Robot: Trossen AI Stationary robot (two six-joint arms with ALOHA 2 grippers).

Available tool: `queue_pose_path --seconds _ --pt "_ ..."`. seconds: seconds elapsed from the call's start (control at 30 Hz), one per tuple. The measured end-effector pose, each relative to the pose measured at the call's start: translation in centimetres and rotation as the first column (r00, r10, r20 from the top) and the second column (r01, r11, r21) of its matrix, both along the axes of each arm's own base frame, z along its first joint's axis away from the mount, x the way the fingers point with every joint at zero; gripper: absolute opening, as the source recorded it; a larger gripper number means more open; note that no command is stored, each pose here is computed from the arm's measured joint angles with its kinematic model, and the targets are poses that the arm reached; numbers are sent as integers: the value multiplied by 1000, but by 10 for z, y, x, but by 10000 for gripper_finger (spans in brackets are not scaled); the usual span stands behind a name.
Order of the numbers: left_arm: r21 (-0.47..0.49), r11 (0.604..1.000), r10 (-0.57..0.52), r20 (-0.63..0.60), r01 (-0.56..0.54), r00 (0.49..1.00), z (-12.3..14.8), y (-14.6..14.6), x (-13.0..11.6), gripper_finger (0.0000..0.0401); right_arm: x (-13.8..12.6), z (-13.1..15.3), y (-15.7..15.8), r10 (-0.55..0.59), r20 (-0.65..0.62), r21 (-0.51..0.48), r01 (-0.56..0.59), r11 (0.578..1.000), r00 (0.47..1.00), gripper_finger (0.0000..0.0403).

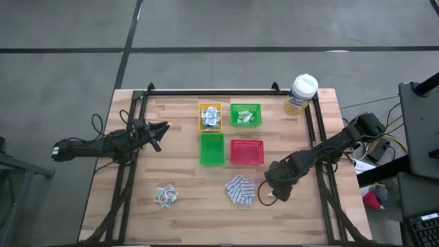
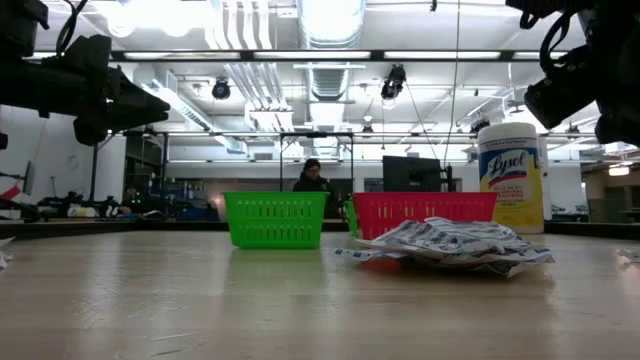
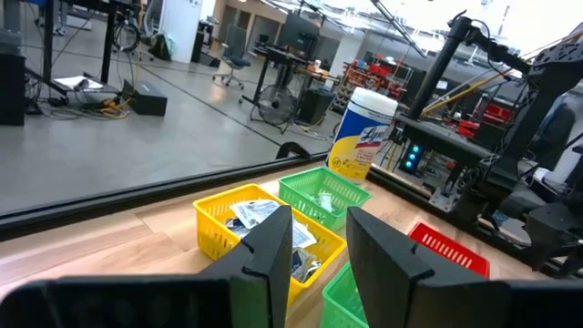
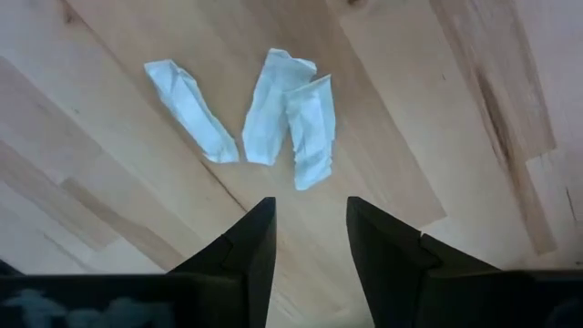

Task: Pick & Place First Aid Supplies
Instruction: Put the green bandage pack into the top green bin

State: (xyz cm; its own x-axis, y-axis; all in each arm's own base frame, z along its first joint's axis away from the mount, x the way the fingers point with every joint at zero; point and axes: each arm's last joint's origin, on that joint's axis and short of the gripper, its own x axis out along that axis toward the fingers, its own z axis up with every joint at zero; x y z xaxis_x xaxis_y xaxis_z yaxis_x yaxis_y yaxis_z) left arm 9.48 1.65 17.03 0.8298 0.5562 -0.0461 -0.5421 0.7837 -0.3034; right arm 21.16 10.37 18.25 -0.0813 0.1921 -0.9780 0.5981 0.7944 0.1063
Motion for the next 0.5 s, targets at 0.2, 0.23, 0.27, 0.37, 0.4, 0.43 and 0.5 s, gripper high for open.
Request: queue_pose_path --seconds 0.2,0.23,0.27,0.37,0.4,0.43,0.5 --pt "-1 1000 0 1 0 1000 0 0 0 108 4 -6 4 38 79 34 -41 999 996 134" --pt "-1 1000 0 1 0 1000 0 0 0 108 4 -7 5 44 91 39 -47 998 995 134" --pt "-1 1000 0 1 0 1000 0 0 0 108 4 -8 5 45 93 40 -49 998 995 135" --pt "-1 1000 0 2 0 1000 0 0 0 108 1 -11 4 37 77 33 -40 999 996 136" --pt "-1 1000 0 2 0 1000 0 0 0 108 0 -12 4 36 73 30 -38 999 997 136" --pt "-1 1000 0 2 0 1000 0 0 0 108 0 -13 3 34 70 27 -35 999 997 137" --pt "-1 1000 0 2 0 1000 0 0 0 108 -2 -15 2 33 62 24 -35 999 998 137"
